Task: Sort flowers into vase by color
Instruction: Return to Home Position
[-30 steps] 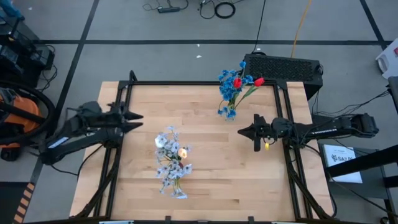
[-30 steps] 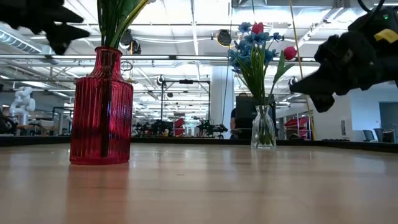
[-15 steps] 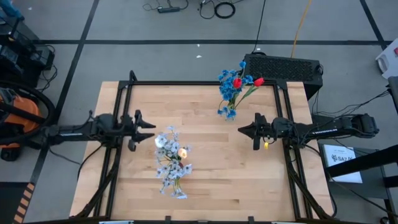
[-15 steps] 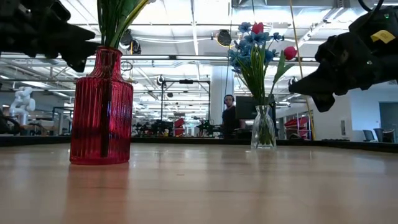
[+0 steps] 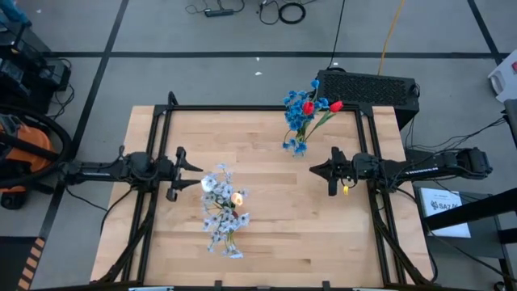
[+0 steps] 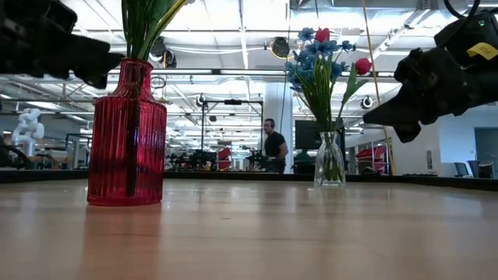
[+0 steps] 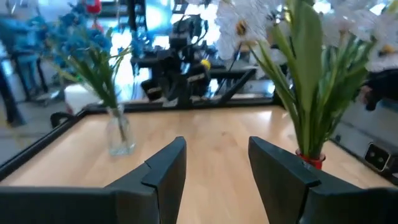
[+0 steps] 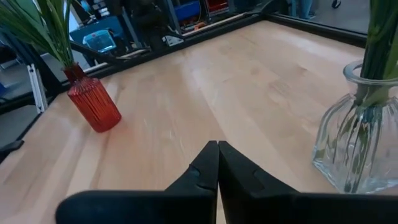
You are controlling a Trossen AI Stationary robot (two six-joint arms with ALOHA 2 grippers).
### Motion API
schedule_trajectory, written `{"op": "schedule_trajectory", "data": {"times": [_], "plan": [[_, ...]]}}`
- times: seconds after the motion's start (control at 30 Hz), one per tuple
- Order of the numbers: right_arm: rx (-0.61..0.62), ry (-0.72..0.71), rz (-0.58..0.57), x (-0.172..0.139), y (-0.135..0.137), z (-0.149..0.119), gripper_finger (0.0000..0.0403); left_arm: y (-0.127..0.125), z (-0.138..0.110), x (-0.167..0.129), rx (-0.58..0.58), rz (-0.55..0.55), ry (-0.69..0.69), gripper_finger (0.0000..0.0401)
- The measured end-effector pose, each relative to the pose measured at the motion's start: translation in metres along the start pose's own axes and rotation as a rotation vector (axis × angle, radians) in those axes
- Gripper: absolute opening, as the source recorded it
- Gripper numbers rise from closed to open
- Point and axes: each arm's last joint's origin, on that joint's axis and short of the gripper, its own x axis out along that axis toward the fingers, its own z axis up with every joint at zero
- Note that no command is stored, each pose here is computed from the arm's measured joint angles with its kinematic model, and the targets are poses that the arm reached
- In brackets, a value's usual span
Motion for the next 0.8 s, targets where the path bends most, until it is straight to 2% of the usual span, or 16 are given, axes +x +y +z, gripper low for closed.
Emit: {"op": "schedule_trajectory", "data": {"times": [0.03, 0.37, 0.53, 0.8], "plan": [[-0.004, 0.0, 0.0, 0.0, 0.0, 0.0, 0.0, -0.001, -0.007, 0.001, 0.0, -0.011, -0.011, 0.018], [-0.041, -0.013, -0.072, 0.0, -0.002, 0.0, 0.0, -0.001, -0.009, -0.001, -0.004, -0.012, 0.009, 0.018], [-0.051, -0.008, -0.072, 0.0, -0.002, -0.001, 0.0, -0.001, -0.01, -0.001, -0.01, -0.011, 0.011, 0.018], [-0.147, 0.118, -0.103, -0.001, -0.006, -0.012, 0.0, -0.001, -0.01, -0.001, -0.003, -0.009, 0.012, 0.018]]}}
